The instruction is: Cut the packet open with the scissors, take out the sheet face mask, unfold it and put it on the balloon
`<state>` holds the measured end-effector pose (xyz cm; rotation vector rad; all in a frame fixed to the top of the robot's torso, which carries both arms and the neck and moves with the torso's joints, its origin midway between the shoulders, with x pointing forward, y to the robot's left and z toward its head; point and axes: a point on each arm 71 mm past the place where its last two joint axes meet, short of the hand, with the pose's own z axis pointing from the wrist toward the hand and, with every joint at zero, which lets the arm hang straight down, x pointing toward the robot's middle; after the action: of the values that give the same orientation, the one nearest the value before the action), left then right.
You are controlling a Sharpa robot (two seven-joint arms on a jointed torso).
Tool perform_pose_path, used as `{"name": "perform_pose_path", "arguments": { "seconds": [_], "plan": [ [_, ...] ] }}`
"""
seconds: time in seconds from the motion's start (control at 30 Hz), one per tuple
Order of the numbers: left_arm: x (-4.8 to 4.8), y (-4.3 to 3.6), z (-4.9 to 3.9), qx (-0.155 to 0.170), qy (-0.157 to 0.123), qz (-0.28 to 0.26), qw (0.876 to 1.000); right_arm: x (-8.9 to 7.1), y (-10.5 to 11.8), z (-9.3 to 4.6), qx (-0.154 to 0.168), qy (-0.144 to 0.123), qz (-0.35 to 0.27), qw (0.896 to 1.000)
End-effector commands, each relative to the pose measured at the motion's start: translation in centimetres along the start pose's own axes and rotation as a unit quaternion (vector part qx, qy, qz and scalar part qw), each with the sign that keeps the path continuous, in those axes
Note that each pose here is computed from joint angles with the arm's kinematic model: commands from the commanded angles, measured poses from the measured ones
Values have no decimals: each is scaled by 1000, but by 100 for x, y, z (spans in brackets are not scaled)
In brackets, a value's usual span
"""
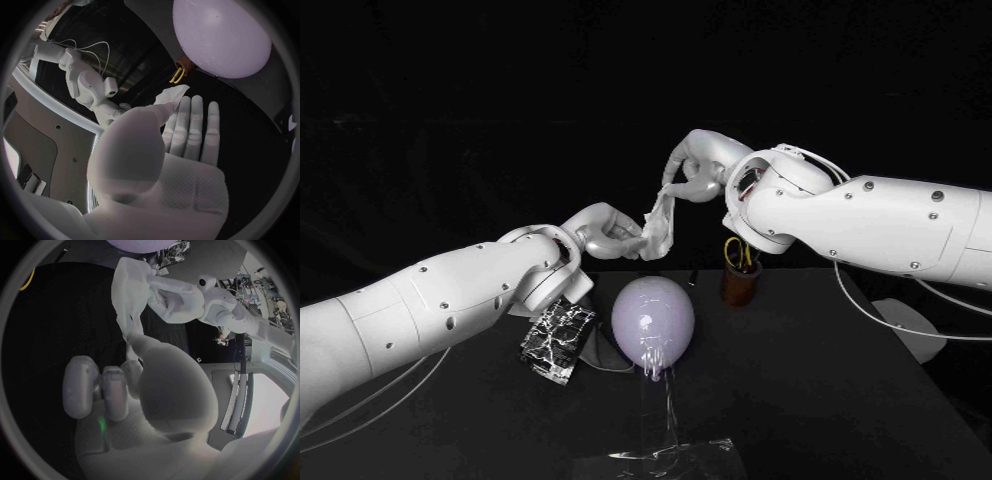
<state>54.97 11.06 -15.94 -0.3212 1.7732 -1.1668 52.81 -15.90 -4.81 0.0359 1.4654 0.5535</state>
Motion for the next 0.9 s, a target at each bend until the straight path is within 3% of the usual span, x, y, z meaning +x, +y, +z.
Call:
{"name": "perform_pose_path", "arguments": {
  "seconds": [0.03, 0.9],
  "plan": [
    [11, -26, -7, 13, 6, -20, 1000, -1, -24, 3, 3, 8, -8, 1000],
    [-56, 110, -84, -10, 17, -89, 996, -6, -254, -132, 21, 14, -3, 1000]
  ]
}}
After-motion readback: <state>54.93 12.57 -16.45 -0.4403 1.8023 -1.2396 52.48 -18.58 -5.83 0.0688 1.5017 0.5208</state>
